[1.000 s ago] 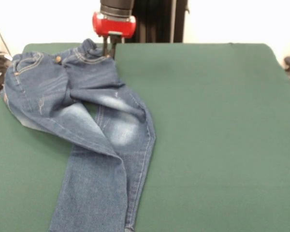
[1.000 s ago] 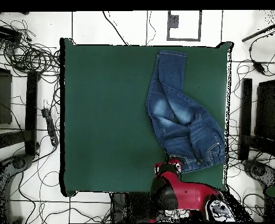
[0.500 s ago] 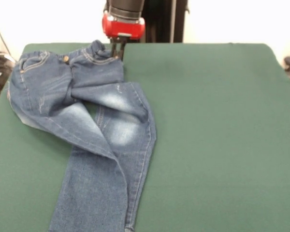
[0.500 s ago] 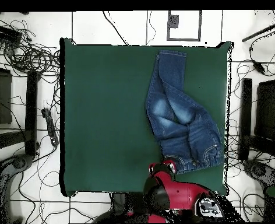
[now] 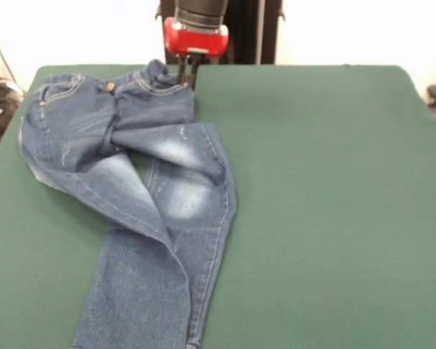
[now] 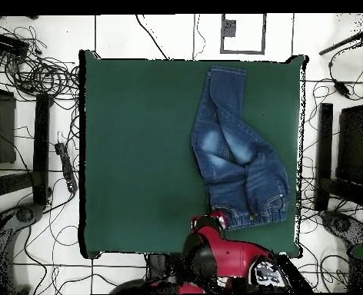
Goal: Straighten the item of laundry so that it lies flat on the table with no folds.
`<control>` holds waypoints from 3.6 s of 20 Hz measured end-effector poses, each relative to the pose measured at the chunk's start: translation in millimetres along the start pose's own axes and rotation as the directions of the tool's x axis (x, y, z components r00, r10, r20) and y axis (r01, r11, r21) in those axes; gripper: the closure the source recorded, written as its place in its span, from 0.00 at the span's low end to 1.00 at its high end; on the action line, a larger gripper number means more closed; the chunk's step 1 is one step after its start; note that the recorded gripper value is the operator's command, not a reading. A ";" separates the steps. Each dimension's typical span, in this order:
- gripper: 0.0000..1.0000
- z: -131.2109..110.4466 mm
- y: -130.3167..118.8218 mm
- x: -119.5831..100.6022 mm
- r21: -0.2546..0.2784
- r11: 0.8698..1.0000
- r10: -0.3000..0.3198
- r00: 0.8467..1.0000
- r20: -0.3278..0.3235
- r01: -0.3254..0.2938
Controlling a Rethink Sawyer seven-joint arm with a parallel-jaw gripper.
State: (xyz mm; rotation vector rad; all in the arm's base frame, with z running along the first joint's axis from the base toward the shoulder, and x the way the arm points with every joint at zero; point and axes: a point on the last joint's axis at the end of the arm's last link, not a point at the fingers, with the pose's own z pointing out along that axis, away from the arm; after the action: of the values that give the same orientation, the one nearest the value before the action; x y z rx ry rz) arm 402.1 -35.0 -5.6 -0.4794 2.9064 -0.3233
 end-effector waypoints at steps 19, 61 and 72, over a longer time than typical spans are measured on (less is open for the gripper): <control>1.00 -36.5 48.4 -22.2 0.032 0.998 0.046 0.999 0.004 -0.047; 1.00 -34.5 122.2 -11.1 0.066 0.952 0.299 0.954 0.019 -0.299; 1.00 -56.3 134.1 -33.3 0.066 0.944 0.322 0.946 0.039 -0.324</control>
State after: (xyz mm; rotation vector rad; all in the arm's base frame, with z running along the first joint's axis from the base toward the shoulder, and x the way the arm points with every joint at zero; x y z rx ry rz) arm 381.8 110.5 20.8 0.0079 2.8681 -0.3651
